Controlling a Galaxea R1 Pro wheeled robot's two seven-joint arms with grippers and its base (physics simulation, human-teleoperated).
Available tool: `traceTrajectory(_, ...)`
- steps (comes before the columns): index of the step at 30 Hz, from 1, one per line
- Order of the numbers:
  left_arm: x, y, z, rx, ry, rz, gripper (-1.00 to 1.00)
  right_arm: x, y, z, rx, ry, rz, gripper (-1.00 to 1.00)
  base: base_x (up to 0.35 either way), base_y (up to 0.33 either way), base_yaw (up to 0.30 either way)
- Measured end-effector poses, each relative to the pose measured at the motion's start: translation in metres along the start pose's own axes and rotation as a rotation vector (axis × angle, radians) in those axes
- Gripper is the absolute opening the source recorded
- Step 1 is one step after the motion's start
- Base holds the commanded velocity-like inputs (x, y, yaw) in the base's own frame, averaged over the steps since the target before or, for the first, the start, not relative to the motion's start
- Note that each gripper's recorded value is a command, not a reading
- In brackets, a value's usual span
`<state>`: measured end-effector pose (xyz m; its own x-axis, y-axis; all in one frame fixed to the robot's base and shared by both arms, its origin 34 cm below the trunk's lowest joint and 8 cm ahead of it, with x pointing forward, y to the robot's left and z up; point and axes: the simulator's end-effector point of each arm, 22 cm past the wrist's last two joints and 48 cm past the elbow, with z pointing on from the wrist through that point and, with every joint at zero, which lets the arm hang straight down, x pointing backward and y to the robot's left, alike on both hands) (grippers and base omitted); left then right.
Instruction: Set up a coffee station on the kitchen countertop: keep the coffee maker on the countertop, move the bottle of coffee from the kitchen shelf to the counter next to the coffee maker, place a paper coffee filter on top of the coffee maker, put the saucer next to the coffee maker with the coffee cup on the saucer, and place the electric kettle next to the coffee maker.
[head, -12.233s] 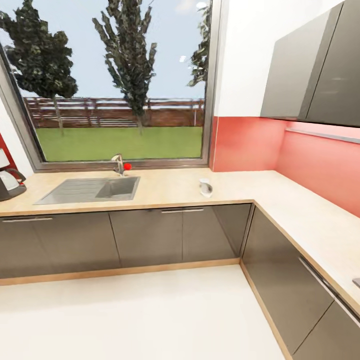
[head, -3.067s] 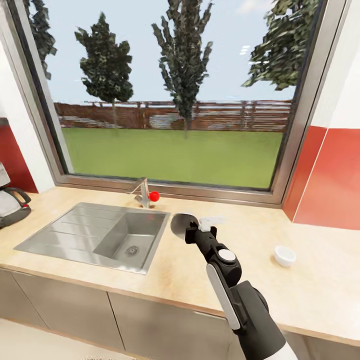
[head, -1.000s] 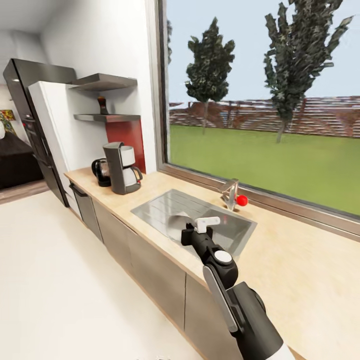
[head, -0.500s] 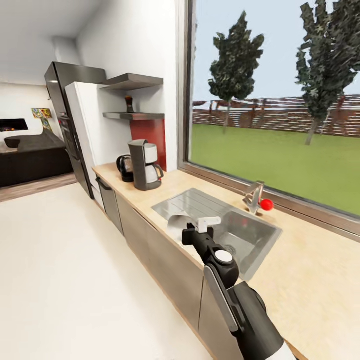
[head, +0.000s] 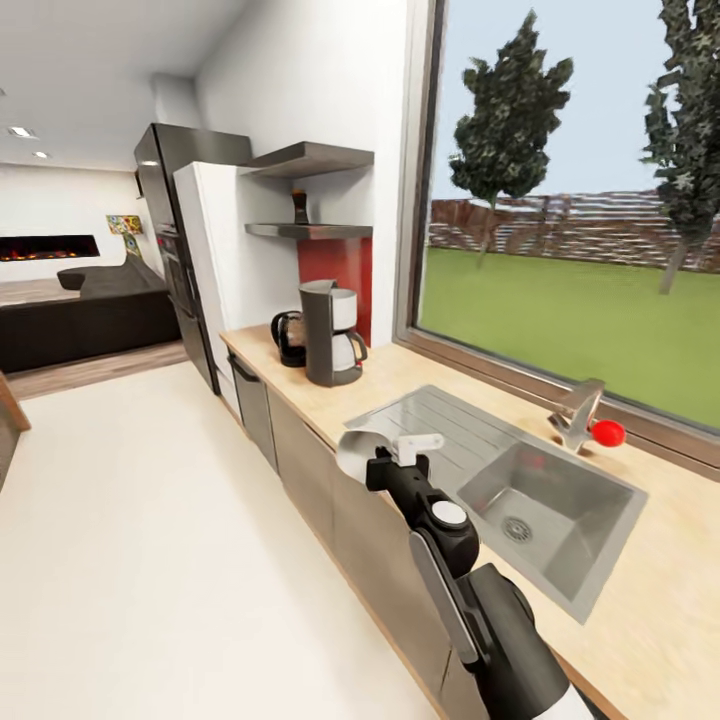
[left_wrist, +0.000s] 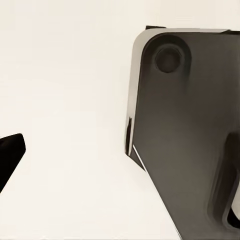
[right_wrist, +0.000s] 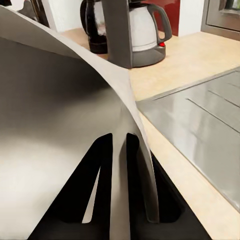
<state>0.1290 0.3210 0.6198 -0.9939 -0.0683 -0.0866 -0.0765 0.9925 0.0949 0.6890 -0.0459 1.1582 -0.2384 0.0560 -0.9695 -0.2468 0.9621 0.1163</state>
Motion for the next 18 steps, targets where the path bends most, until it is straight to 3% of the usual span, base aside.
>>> traceTrajectory(8, 0.0, 0.0028, 0.0, -0.005, 0.0, 0.001, 1.0, 0.0004, -0.0032, -0.0002, 0.004, 0.0, -0.004, -1.0, 0.282, 0.197, 0.001)
traceTrajectory(18, 0.0, 0.0043, 0.0, -0.007, 0.0, 0.002, 1.0, -0.0013, -0.0027, -0.0007, 0.003, -0.004, -0.001, -1.0, 0.332, 0.018, 0.0)
